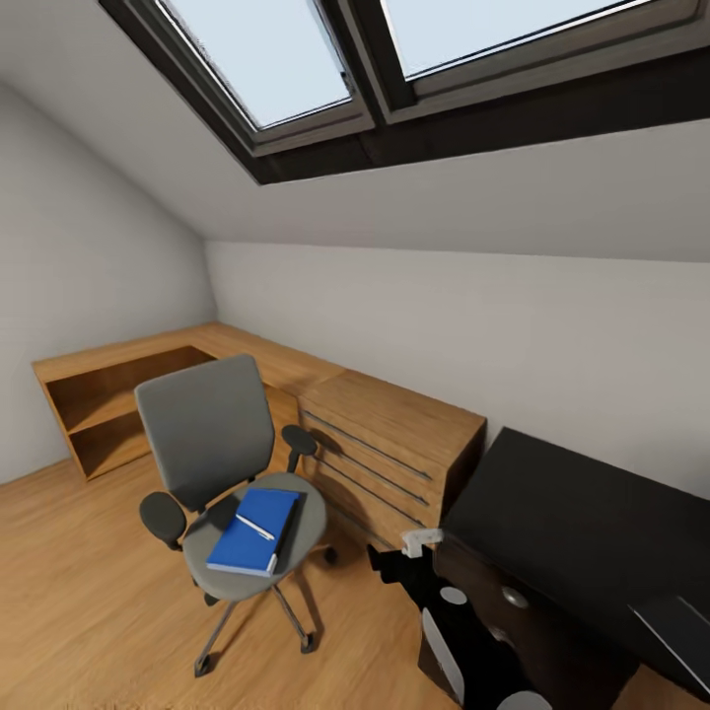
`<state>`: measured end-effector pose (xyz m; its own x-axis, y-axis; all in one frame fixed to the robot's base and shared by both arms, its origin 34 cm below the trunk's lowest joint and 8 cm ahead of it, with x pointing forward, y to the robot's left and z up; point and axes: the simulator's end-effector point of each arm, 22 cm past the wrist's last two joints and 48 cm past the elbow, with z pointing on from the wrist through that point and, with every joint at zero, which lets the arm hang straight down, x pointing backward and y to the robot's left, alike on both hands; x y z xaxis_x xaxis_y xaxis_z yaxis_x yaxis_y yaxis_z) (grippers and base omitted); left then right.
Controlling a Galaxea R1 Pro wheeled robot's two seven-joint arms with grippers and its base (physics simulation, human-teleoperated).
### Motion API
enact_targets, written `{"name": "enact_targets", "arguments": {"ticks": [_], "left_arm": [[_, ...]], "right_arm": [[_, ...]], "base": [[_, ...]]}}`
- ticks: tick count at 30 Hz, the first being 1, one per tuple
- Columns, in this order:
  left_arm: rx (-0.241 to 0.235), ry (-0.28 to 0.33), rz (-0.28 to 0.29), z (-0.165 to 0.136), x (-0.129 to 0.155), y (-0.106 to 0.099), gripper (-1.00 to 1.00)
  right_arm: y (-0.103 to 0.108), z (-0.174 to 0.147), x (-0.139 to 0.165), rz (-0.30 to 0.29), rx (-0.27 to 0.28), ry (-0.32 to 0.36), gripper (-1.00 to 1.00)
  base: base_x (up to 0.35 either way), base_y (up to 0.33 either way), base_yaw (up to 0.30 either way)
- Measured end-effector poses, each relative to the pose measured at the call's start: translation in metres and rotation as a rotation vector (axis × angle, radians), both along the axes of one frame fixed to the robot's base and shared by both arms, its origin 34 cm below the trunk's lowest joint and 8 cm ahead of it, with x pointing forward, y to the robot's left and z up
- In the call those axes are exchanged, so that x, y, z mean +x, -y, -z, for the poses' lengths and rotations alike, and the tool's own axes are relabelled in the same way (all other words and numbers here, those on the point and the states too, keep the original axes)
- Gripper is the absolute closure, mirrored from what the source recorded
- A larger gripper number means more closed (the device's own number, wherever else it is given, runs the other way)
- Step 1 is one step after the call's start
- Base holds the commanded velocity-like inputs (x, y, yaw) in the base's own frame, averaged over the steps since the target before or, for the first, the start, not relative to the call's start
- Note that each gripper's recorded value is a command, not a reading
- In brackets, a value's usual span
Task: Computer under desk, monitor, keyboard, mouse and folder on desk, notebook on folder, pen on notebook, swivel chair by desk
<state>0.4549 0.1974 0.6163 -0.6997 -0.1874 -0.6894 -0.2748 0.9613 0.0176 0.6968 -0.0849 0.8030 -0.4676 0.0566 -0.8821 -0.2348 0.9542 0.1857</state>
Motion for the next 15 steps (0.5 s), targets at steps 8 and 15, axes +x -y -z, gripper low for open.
{"name": "enact_targets", "arguments": {"ticks": [8,15], "left_arm": [[0.002,-0.005,0.001,0.002,-0.001,-0.002,-1.00],[0.001,-0.011,0.004,0.004,-0.003,0.000,-1.00]], "right_arm": [[-0.001,0.007,-0.003,0.004,-0.007,-0.006,-1.00],[-0.005,0.014,-0.007,-0.010,-0.017,-0.010,-1.00]], "base": [[0.000,0.000,0.278],[0.000,0.000,0.278]]}}
